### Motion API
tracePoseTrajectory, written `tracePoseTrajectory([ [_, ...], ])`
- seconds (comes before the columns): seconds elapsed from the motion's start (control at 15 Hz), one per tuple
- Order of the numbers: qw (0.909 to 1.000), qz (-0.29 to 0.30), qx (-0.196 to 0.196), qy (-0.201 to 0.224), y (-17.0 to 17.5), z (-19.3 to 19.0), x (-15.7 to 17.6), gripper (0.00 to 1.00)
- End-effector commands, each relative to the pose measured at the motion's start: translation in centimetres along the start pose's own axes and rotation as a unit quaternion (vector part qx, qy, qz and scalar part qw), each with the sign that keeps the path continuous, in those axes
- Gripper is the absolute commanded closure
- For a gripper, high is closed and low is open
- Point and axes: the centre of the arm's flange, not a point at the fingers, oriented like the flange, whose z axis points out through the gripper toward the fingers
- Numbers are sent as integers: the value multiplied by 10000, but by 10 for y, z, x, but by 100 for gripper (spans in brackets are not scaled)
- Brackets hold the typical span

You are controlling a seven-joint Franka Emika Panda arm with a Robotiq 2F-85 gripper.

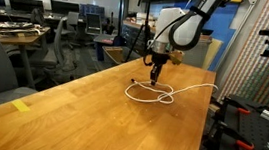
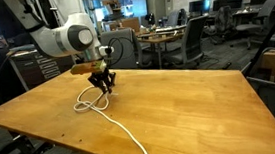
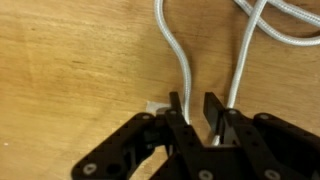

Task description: Tie a knot

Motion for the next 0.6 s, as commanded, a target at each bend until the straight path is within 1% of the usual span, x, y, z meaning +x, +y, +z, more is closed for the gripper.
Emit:
tracePoseTrajectory([
  [0.0, 10000, 60, -9, 17, -7, -21, -8, 38],
  [0.07, 9999, 64, 2, 83, -9, -33, -11, 29],
  [0.13, 9999, 86, -21, 144, -10, -44, -12, 23],
  [0.2, 9997, 110, 8, 235, -11, -56, -13, 14],
  [0.33, 9986, 139, 69, 500, -13, -79, -9, 0],
  [0.53, 9980, -8, 72, 630, -19, -83, 11, 0],
])
